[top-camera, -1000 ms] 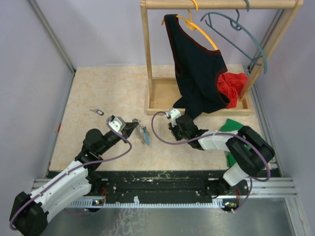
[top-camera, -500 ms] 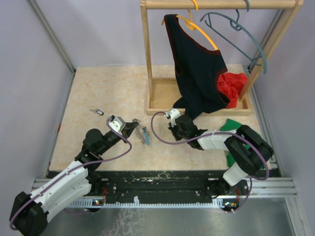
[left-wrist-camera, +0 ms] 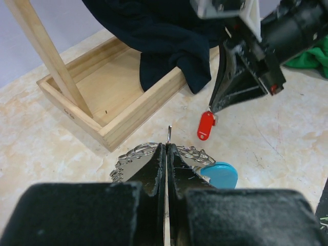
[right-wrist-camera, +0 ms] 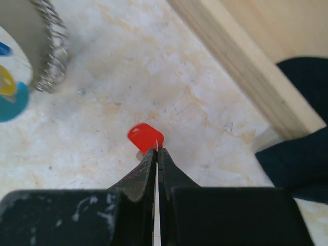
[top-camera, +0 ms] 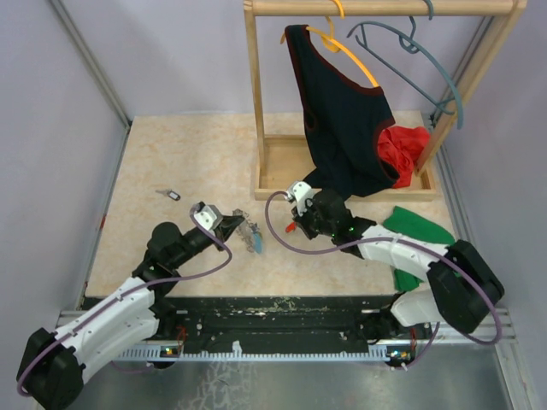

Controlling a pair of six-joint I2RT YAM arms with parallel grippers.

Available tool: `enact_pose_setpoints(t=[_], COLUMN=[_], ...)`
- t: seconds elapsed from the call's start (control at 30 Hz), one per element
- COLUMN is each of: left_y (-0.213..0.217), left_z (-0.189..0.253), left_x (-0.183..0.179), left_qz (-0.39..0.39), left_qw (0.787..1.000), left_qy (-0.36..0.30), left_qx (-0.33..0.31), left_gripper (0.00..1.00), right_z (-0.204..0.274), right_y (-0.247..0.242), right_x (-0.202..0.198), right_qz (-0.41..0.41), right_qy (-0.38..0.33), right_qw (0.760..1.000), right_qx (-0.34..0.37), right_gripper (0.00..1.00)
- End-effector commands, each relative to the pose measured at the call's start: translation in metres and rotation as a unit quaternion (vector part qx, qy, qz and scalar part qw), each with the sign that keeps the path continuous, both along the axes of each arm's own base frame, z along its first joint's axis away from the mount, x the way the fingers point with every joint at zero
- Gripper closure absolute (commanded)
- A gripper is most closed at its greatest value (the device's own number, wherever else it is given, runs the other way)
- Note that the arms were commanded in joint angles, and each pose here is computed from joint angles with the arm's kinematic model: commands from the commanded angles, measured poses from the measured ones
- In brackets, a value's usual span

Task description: Put the keys on the keyring

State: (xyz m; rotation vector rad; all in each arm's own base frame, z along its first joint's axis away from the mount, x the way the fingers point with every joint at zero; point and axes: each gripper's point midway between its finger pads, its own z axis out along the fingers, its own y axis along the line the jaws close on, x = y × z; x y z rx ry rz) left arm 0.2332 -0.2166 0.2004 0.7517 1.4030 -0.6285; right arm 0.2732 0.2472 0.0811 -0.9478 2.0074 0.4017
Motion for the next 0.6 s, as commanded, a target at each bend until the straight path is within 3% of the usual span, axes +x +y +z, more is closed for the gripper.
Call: enact_pose_setpoints(t=[0.0,0.2,0.57], left_y=[-0.009,-0.019,-0.017], left_z=[0.016,0.016,0.010], left_x=[-0.009,-0.019,-0.028], left_qz=[-0.041,-0.090,-0.171], left_qw=[0.998,0.993,0.982], left_qy=[-0.049,-0.081,-0.076], left_qx=[-0.005,0.000,-0.031], left_gripper=[0.99,0.99,0.99], right_z=[0.069,0.120,0.144], right_y=[0.030,0.047,0.053], right_x=[-0.010,-0.022,-0.038], right_qz=[0.099,0.179,0.252], right_qy=[-0.057,-0.134,-0.188], right_qw=[0.992,0.969,0.942], right_qx=[0.060,0.106,0.115], right_gripper=[1.00,1.00,1.00])
